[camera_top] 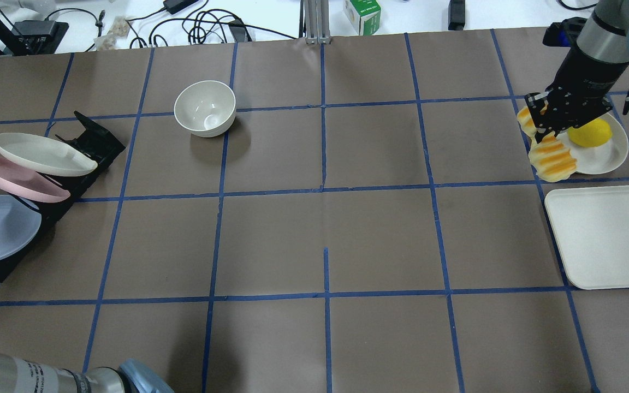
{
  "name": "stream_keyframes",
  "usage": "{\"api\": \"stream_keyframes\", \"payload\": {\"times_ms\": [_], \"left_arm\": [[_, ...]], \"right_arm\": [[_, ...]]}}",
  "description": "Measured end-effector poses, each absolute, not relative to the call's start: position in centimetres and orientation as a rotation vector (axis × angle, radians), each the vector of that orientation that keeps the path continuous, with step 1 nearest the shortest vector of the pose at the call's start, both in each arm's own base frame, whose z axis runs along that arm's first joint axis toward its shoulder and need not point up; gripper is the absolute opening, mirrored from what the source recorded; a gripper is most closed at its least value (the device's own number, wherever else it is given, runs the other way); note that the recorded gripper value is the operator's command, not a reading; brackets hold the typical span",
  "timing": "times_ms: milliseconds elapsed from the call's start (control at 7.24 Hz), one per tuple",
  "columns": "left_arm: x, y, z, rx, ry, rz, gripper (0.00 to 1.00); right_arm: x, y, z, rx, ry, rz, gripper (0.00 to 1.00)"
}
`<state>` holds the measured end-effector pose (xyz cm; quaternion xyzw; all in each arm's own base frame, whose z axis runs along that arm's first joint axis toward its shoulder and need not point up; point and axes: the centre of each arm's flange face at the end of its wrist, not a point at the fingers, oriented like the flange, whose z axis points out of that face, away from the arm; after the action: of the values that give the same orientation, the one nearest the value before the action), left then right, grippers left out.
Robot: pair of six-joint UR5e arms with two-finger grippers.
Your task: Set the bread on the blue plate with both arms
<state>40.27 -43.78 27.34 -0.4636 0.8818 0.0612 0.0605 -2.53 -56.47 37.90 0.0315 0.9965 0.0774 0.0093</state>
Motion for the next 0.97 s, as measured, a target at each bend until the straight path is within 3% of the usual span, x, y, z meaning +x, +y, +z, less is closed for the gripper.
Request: {"api": "stream_keyframes", "payload": {"times_ms": [138, 276, 553, 967], "left_arm": [[40.1, -43.78, 27.08, -1.404, 2.686, 0.182, 0.29], [40.04, -43.68, 26.97, -1.4, 2.696, 0.182, 0.15], [39.96, -43.6, 26.68, -1.401, 2.704, 0.188, 0.0], [39.97, -43.59, 26.75, -1.4, 2.704, 0.188, 0.0]], "right_arm": [[-2.53, -56.48, 37.84, 0.098, 3.112, 0.244, 0.0], [-2.55, -56.49, 37.8, 0.097, 3.111, 0.246, 0.0], [-2.58, -56.48, 37.79, 0.097, 3.111, 0.247, 0.0], [-2.62, -56.58, 37.58, 0.097, 3.11, 0.251, 0.0]]}}
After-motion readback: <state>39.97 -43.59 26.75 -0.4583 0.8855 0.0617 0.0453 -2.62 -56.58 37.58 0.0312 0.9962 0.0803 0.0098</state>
